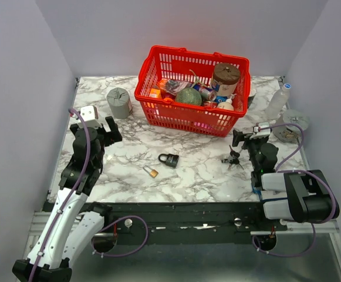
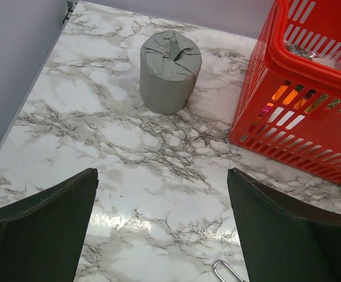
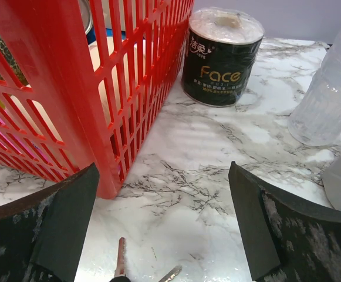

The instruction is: Unlock with the key

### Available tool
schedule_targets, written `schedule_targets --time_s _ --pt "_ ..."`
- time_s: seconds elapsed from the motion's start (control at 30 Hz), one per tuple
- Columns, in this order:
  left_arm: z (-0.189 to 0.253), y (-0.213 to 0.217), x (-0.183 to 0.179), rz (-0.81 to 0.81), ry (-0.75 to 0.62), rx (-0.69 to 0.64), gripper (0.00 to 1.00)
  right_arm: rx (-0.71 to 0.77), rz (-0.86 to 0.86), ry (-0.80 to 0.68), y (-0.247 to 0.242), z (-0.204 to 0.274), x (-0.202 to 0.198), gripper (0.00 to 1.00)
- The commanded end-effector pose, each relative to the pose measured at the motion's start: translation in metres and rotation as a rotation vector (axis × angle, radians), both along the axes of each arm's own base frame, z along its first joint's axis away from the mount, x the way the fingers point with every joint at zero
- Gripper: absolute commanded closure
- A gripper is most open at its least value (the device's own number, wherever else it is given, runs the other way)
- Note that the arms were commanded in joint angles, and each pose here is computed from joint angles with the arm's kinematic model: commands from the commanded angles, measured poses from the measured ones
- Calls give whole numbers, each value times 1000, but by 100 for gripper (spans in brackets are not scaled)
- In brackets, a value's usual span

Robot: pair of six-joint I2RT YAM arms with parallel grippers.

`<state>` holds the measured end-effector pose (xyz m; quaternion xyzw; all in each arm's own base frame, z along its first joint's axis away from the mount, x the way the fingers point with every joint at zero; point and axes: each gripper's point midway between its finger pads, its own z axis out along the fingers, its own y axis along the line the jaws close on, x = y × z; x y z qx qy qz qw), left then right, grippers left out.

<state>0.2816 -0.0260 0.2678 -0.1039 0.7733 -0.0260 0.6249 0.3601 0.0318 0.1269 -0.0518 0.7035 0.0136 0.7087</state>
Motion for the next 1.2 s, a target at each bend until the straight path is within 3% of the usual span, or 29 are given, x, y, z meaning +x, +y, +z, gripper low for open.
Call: schedule_targets --time_s 0.0,0.23,0.43,0.5,0.6,0.63,0.7,0.73,0.9,1.0,1.1,1.17 --pt "10 -4 -5 -22 -26 -29 1 -12 -32 -67 -7 17 3 0" --pt "9 -5 -5 -35 -20 -19 1 40 -151 -110 -27 26 -2 0" --pt "9 -8 -7 -46 -22 -34 1 86 -225 -211 -43 51 -36 0" --pt "11 -7 -7 -42 -26 -36 1 144 -263 -289 -51 75 -48 0" --pt "10 -6 -8 -38 -25 -35 1 345 -307 -301 -57 94 -61 0" --pt "10 -6 -8 -36 -25 -35 1 437 -330 -185 -55 81 -59 0" --pt "8 -6 -8 -37 -19 -36 1 493 -291 -171 -47 96 -70 0" --pt "8 -7 -8 -39 -19 -37 1 481 -288 -110 -45 86 -74 0" --pt "8 -12 -8 -63 -18 -48 1 478 -97 -100 -14 102 -92 0" --pt "7 -14 -8 -73 -13 -51 1 509 -95 6 -8 96 -98 5" --pt "5 -14 -9 -79 -8 -51 1 488 -164 243 -9 61 -107 13" --pt "0 -16 -8 -83 7 -48 1 463 -205 359 -11 44 -106 13"
